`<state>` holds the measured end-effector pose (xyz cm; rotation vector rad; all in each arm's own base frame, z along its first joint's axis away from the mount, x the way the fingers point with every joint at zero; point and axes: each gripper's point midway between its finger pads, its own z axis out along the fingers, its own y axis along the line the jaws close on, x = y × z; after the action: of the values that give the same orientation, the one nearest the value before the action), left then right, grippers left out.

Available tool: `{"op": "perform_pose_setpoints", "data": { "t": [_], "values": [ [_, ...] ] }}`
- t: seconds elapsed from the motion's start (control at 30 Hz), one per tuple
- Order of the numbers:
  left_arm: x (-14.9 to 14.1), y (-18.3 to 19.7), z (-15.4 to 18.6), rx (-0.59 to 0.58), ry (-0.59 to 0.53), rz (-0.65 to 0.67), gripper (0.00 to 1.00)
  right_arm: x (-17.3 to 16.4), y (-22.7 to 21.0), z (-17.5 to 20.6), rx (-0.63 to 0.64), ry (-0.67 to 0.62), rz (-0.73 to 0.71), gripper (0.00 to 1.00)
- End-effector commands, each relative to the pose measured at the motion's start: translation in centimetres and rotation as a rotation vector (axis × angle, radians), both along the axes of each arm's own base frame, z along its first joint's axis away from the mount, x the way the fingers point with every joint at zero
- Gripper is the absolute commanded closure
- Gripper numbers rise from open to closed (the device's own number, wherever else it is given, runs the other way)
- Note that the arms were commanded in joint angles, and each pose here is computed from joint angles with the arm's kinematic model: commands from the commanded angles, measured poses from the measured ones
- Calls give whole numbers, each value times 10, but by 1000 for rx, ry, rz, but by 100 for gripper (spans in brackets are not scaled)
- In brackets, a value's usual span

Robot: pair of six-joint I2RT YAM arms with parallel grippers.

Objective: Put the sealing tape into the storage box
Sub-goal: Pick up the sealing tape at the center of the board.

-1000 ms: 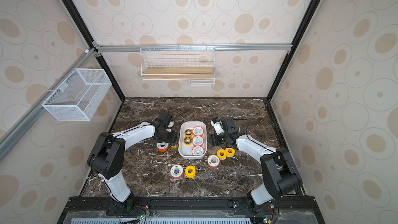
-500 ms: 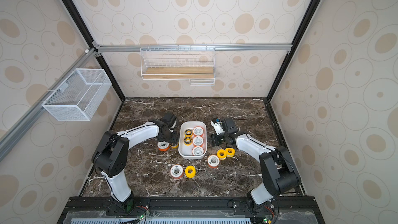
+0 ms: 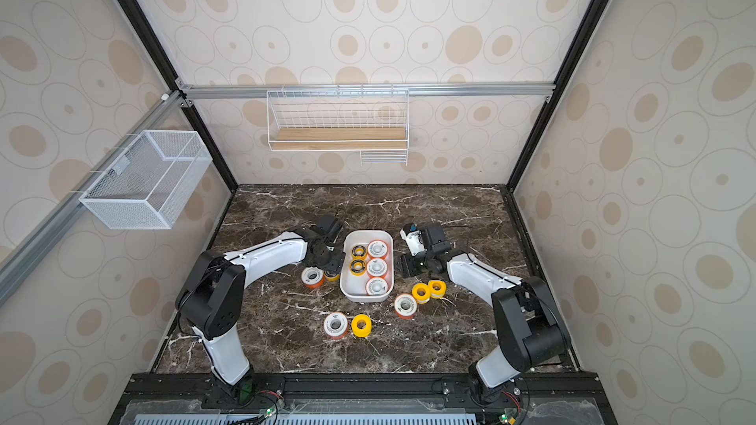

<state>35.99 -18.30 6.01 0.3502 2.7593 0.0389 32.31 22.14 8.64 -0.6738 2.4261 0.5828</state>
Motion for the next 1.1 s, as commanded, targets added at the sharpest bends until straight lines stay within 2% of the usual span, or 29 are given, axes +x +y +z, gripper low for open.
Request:
{"op": "perform_pose_setpoints", "data": {
  "t": [0.0, 0.3, 0.73, 0.93, 1.07],
  "values": [
    [5, -13, 8, -26, 0, -58, 19, 4, -2, -1, -12, 9, -8, 34],
    [4, -24, -12, -46, 56, -101, 17, 4, -2, -2, -15, 11, -11, 33],
    [-5, -7, -29, 31, 88, -74, 17, 4, -3, -1, -19, 13, -11, 33],
    [-10, -4, -32, 34, 98, -58, 21, 4, -3, -3, -23, 18, -11, 33],
    [-16, -1, -33, 43, 129, -51, 27, 3, -3, -4, -27, 21, -13, 33]
  ]
}}
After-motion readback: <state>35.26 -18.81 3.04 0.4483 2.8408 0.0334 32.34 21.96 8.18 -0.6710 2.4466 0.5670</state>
